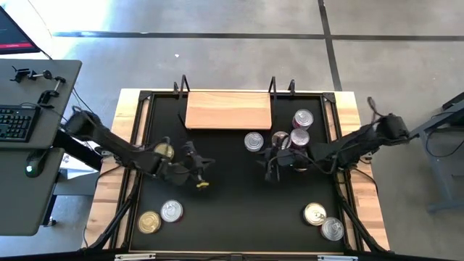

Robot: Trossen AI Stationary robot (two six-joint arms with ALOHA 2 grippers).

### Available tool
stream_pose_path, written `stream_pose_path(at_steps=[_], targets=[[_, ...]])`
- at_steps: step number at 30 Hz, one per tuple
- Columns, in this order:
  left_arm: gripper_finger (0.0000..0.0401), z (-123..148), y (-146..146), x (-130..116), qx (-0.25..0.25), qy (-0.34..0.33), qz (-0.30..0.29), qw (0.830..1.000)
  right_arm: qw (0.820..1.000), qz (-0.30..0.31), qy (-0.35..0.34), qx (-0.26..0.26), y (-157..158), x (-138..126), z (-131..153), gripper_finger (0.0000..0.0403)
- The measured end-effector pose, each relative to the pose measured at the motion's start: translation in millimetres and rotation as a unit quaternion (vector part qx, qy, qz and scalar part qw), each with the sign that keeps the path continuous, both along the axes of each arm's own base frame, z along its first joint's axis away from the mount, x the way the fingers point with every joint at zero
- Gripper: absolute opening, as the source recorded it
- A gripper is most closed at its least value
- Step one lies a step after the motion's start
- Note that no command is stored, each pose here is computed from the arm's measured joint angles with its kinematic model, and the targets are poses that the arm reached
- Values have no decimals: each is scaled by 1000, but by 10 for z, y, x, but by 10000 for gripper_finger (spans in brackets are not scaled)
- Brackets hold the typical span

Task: Stack canned seafood by type on shelf
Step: Put the green tuna can on the shelf

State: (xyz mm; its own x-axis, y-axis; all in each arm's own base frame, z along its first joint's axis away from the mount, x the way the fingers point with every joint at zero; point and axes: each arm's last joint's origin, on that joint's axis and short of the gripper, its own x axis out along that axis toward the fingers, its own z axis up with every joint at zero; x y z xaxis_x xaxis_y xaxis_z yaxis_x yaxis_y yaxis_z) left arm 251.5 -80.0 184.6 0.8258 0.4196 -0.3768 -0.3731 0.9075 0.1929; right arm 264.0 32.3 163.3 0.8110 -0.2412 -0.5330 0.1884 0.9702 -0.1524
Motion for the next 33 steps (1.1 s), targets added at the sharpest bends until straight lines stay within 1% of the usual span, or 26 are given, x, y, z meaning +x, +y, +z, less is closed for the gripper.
stream_pose_path(at_steps=[3, 5, 8, 11, 13, 15, 19, 21, 24, 29, 31, 33], targets=[[0, -183, 146, 153, -5, 9, 29, 1000, 1000, -4, 18, -20, -93, 93, -156, 177], [0, -285, 254, 231, -10, 16, 42, 999, 998, -4, 45, -40, -161, 143, -255, 192], [0, -385, 415, 313, -27, 23, 48, 998, 994, 3, 82, -69, -242, 208, -381, 198], [0, -459, 538, 377, -44, 34, 20, 998, 991, 12, 100, -92, -293, 271, -428, 192], [0, -484, 576, 422, -42, 33, -11, 999, 988, 9, 110, -106, -310, 289, -441, 181], [0, -486, 584, 460, -30, 24, -36, 999, 987, -13, 106, -124, -327, 317, -410, 167], [0, -447, 563, 532, -9, -17, -78, 997, 986, -22, 106, -126, -349, 335, -380, 134], [0, -420, 552, 560, -8, -39, -93, 995, 986, -13, 116, -119, -362, 330, -413, 119], [0, -396, 532, 585, 2, -45, -110, 993, 985, 14, 134, -110, -374, 331, -471, 96], [0, -275, 375, 603, 30, -56, -145, 987, 983, 15, 142, -117, -336, 359, -576, 52], [0, -217, 285, 595, 37, -55, -162, 985, 984, 9, 135, -118, -282, 370, -591, 32], [0, -169, 213, 572, 54, -48, -177, 982, 987, 9, 121, -108, -218, 381, -592, 12]])
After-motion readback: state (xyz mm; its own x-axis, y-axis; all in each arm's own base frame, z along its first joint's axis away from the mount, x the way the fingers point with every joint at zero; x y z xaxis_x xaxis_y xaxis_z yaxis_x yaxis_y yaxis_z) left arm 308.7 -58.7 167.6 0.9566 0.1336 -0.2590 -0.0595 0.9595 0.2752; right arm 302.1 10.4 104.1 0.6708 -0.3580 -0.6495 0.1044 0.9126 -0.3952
